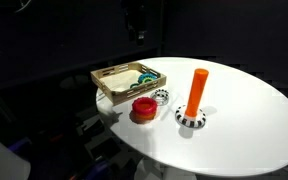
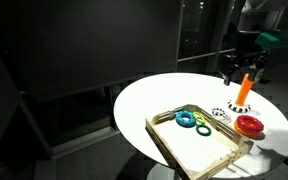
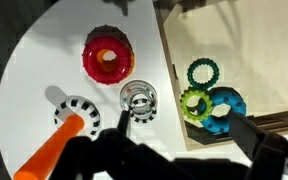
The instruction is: Take the striped ring off of the tray
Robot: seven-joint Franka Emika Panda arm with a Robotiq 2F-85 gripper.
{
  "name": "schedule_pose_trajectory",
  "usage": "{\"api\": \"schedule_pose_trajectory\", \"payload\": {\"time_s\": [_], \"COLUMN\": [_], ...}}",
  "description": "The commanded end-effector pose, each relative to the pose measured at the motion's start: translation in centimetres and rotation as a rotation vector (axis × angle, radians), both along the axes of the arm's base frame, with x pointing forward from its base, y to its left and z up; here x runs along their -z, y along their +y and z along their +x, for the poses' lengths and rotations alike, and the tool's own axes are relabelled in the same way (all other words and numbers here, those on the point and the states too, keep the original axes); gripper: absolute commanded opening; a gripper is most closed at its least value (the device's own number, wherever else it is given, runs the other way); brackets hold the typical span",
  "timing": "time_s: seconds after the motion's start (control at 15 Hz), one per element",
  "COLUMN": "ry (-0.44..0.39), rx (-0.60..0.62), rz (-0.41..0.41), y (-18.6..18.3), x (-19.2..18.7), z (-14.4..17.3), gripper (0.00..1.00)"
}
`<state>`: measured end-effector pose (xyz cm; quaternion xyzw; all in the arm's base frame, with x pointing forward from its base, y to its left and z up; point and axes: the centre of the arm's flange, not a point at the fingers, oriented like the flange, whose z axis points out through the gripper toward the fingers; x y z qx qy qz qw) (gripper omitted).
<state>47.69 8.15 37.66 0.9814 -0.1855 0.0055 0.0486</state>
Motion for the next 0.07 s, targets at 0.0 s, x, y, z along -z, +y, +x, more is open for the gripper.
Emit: {"api": "schedule_pose_trajectory", "payload": {"time_s": [0.0], "ry": [0.003], "rx": [-0.001], "rz": [0.0], "y": [0.04], "x": [0.12], "z": [0.0], "gripper": [1.0]}}
